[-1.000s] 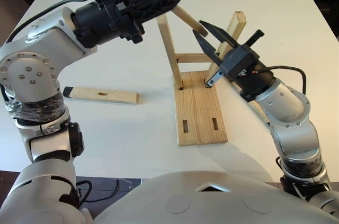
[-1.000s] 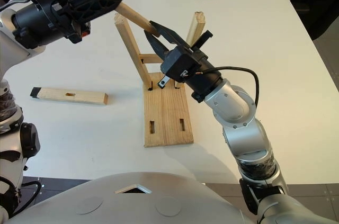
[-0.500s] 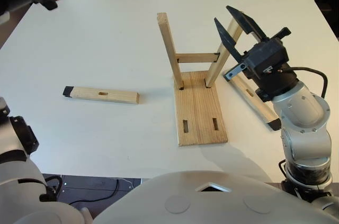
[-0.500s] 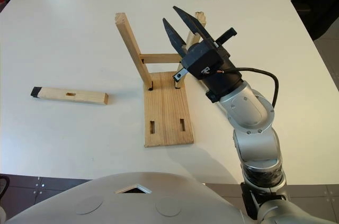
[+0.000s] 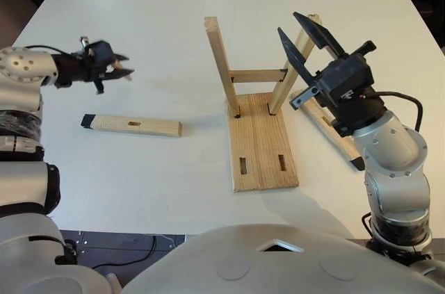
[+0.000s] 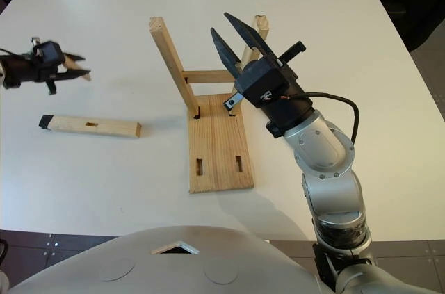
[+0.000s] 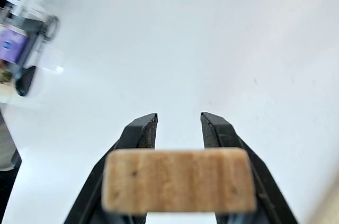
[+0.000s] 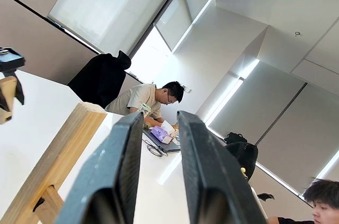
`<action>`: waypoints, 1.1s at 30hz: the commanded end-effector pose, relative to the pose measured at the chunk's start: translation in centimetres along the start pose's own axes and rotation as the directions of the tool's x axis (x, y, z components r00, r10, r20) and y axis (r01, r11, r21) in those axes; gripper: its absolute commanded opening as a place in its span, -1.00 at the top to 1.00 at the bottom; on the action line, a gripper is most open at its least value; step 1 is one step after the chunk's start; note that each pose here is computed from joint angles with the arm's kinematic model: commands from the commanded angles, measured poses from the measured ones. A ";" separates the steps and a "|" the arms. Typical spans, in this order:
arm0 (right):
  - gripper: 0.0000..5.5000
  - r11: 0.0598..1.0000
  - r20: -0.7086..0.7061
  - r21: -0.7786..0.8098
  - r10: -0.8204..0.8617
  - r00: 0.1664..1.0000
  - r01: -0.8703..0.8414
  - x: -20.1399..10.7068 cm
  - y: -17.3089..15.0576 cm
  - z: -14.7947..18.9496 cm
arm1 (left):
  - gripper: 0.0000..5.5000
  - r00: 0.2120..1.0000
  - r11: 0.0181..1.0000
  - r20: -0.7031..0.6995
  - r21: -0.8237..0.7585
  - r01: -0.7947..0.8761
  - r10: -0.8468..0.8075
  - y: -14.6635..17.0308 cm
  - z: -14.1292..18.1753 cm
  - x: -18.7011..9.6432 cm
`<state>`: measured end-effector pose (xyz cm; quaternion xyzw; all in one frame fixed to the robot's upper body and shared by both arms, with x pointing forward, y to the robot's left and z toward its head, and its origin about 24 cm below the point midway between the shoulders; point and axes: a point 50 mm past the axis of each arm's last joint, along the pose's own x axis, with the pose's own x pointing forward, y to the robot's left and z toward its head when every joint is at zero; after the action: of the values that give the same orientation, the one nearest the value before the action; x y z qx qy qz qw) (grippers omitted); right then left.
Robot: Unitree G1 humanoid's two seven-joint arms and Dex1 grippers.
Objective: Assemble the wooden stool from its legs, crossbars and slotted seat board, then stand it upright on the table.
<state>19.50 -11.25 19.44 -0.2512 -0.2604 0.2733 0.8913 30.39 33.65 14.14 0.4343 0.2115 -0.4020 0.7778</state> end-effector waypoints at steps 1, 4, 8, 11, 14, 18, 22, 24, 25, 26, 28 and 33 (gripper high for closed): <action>0.58 1.000 -0.032 -0.004 -0.014 0.999 0.014 -0.2 0.4 -0.3 | 0.53 0.985 0.988 -0.136 0.101 0.117 -0.102 0.2 -0.9 -2.0; 0.58 1.000 -0.040 -0.007 -0.027 0.999 0.026 -0.2 0.5 -0.4 | 0.53 0.967 0.972 -0.156 0.095 0.217 -0.201 -0.3 -1.2 -2.4; 0.58 0.999 -0.047 -0.009 -0.034 0.998 0.034 -0.2 0.6 -0.5 | 0.53 0.907 0.920 -0.203 0.058 0.387 -0.368 -1.5 -1.9 -3.3; 0.58 0.999 -0.056 -0.010 -0.037 0.998 0.037 -0.2 0.7 -0.7 | 0.53 0.866 0.884 -0.208 0.018 0.468 -0.454 -2.7 -2.6 -3.5; 0.58 0.999 -0.065 -0.012 -0.035 0.997 0.034 -0.2 0.8 -0.9 | 0.53 0.851 0.865 -0.176 -0.015 0.501 -0.496 -3.5 -2.8 -3.4; 0.58 0.999 -0.080 -0.017 -0.034 0.996 0.033 -0.4 0.8 -1.1 | 0.53 0.865 0.865 -0.035 -0.059 0.498 -0.500 -3.7 -1.1 -3.1; 0.58 0.999 -0.093 -0.021 -0.036 0.995 0.034 -0.5 0.9 -1.3 | 0.53 0.839 0.836 0.121 -0.086 0.541 -0.530 -4.0 1.7 -3.4; 0.58 0.999 -0.097 -0.023 -0.037 0.995 0.035 -0.6 0.9 -1.3 | 0.53 0.820 0.817 0.140 -0.094 0.569 -0.555 -4.5 2.2 -3.7; 0.58 0.999 -0.100 -0.023 -0.037 0.994 0.035 -0.6 0.9 -1.4 | 0.53 0.815 0.811 0.139 -0.097 0.577 -0.563 -4.6 2.3 -3.9; 0.58 0.999 -0.103 -0.023 -0.036 0.994 0.034 -0.6 1.0 -1.4 | 0.53 0.812 0.808 0.139 -0.098 0.582 -0.567 -4.7 2.3 -4.0; 0.58 0.999 -0.113 -0.023 -0.035 0.993 0.033 -0.7 1.0 -1.6 | 0.53 0.819 0.817 0.158 -0.098 0.569 -0.552 -4.3 2.7 -4.1; 0.58 0.999 -0.129 -0.024 -0.030 0.991 0.027 -0.8 1.1 -1.9 | 0.53 0.830 0.840 0.230 -0.080 0.537 -0.508 -3.0 4.4 -4.2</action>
<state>19.61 -11.41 17.39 -0.2707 -0.2163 0.2407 0.9066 24.89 31.42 16.53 0.2586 0.2989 -0.6226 0.6753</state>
